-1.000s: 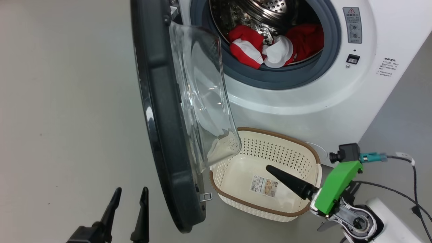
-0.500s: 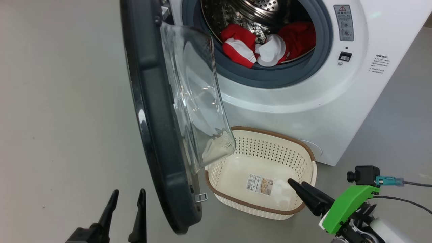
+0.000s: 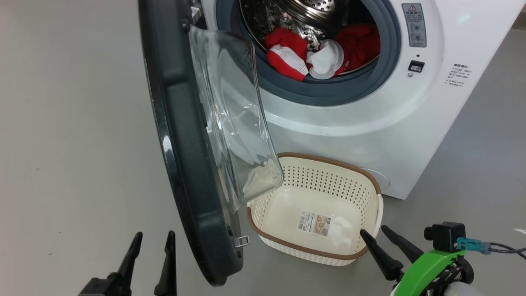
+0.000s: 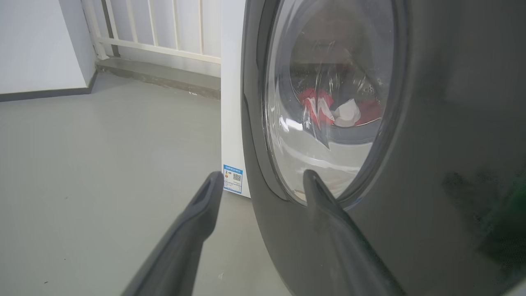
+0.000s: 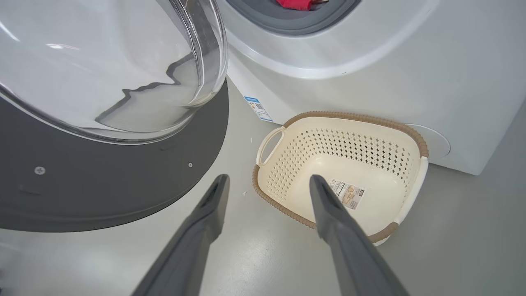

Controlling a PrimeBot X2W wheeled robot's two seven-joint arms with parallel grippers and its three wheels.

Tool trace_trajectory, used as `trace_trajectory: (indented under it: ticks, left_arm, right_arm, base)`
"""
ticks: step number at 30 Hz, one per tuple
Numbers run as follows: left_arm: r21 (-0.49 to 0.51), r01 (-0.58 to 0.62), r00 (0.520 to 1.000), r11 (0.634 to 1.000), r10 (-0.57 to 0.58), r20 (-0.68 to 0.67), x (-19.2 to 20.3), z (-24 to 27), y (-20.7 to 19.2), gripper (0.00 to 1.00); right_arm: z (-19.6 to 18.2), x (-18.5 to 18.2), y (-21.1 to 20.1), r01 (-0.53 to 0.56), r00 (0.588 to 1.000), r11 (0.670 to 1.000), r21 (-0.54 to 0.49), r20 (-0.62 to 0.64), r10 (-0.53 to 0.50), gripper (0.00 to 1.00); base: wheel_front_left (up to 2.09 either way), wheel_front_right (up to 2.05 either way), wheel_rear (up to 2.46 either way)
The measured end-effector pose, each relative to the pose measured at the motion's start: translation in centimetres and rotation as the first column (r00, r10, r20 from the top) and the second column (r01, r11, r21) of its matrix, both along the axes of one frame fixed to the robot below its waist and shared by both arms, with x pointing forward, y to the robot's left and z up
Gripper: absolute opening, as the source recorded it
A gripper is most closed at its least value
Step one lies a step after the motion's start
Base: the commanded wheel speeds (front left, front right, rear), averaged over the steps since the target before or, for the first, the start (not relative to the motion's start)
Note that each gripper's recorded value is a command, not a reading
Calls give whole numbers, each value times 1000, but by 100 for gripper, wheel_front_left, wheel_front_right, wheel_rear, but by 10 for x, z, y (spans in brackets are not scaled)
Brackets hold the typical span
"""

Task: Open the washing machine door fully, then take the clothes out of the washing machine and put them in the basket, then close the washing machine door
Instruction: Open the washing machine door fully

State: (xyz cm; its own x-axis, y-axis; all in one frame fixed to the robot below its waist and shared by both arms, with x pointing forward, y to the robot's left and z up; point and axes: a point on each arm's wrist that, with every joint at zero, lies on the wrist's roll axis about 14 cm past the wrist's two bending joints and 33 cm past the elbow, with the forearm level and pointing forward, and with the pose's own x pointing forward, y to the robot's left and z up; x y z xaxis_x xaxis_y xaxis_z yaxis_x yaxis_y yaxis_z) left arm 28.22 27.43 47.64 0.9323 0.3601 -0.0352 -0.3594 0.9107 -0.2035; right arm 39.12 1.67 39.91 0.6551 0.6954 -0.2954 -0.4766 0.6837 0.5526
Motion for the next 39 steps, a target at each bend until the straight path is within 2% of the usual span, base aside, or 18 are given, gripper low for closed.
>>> trace_trajectory:
  ticks: [11, 20, 28, 39]
  left_arm:
    - [0, -1, 1000, 1000, 1, -11, 1, -3, 1, 100]
    - [-1, -2, 1000, 1000, 2, -2, 0, -1, 1, 100]
    - [0, -3, 1000, 1000, 3, -3, 0, -1, 1, 100]
    - [0, -5, 1000, 1000, 5, -5, -1, -1, 1, 100]
  right_arm:
    - [29, 30, -3, 29, 975, 998, -57, 223, -15, 100]
    - [41, 23, -8, 56, 942, 993, -102, 334, -19, 100]
    - [67, 31, -10, 102, 902, 992, -70, 428, -63, 100]
    - [52, 20, -15, 118, 909, 987, -109, 411, -64, 100]
  base:
    - [0, 0, 0]
    - [0, 0, 0]
    - [0, 0, 0]
    - [0, 0, 0]
